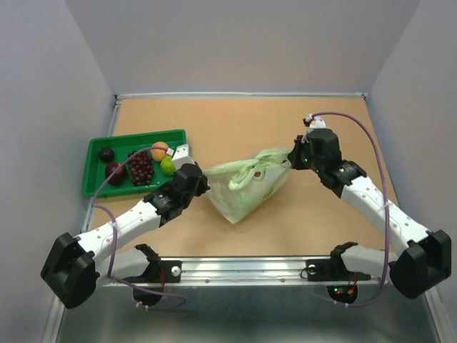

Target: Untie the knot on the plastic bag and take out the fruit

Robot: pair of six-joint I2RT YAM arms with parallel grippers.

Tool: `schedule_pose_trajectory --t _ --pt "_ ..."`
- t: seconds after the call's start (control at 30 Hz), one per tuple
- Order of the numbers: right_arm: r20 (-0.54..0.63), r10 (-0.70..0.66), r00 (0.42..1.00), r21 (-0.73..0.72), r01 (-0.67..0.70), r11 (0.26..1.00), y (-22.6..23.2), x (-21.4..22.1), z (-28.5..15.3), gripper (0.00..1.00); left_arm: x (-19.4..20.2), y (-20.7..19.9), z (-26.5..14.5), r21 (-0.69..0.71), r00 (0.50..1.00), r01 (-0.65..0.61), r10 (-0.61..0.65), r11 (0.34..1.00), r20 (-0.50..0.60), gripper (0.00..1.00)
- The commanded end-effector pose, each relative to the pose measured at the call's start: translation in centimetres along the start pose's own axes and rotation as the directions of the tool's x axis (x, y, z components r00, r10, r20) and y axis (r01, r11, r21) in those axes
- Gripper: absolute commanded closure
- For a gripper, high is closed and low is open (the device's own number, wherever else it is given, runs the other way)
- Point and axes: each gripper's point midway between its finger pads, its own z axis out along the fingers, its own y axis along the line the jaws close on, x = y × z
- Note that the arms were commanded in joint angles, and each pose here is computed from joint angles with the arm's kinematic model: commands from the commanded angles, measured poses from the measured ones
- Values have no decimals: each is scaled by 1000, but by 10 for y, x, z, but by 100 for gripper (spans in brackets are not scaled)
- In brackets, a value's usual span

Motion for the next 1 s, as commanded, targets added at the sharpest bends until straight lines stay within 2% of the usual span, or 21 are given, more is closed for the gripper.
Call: schedule_pose_trajectory --t 0.0,0.03,0.07,0.17,0.2,0.27,0.3,0.37,0.4,0.47,0.5,0.7,0.77,0.87,0.97 --pt "48 101 994 -12 -101 995 -5 1 -15 100 -36 3 1 1 988 119 -119 993 102 100" --pt "12 103 995 -57 -102 993 2 14 -16 100 -46 -10 1 54 984 125 -130 991 119 100" --pt "-19 102 995 -146 -103 984 17 22 -23 100 -51 -20 1 90 984 118 -128 989 121 95" --pt "-80 70 994 -263 -89 961 36 44 -33 99 -72 -58 -9 245 986 37 -75 969 148 85" --pt "-98 47 994 -328 -77 942 47 49 -40 83 -80 -67 -15 279 984 18 -66 960 163 60" --pt "-104 15 994 -376 -53 925 58 49 -52 55 -84 -81 -28 350 985 -61 0 935 173 38" --pt "-79 -15 997 -382 -16 924 59 42 -58 30 -89 -87 -35 372 984 -79 11 925 180 25" --pt "-47 -60 997 -364 39 930 59 24 -69 13 -86 -93 -50 402 984 -107 39 909 173 17" --pt "-38 -103 994 -345 83 935 55 19 -68 9 -93 -96 -56 398 982 -99 26 912 186 12" --pt "-42 -149 988 -316 128 940 51 11 -68 7 -92 -99 -66 391 986 -79 13 917 168 12" --pt "-7 -180 984 -309 169 936 52 -5 -70 7 -92 -114 -78 421 986 -80 10 903 166 12" --pt "-109 -297 949 -351 243 904 73 14 -46 12 -68 -141 -84 301 996 -66 45 951 76 13" --pt "-151 -341 928 -379 264 887 83 33 -38 14 -49 -144 -71 251 996 -83 75 964 39 13" --pt "-196 -376 906 -373 285 883 84 51 -27 20 -25 -146 -55 206 996 -85 89 975 -9 16" --pt "-213 -375 902 -350 288 892 79 61 -19 32 -6 -135 -39 136 997 -68 72 988 -29 18"
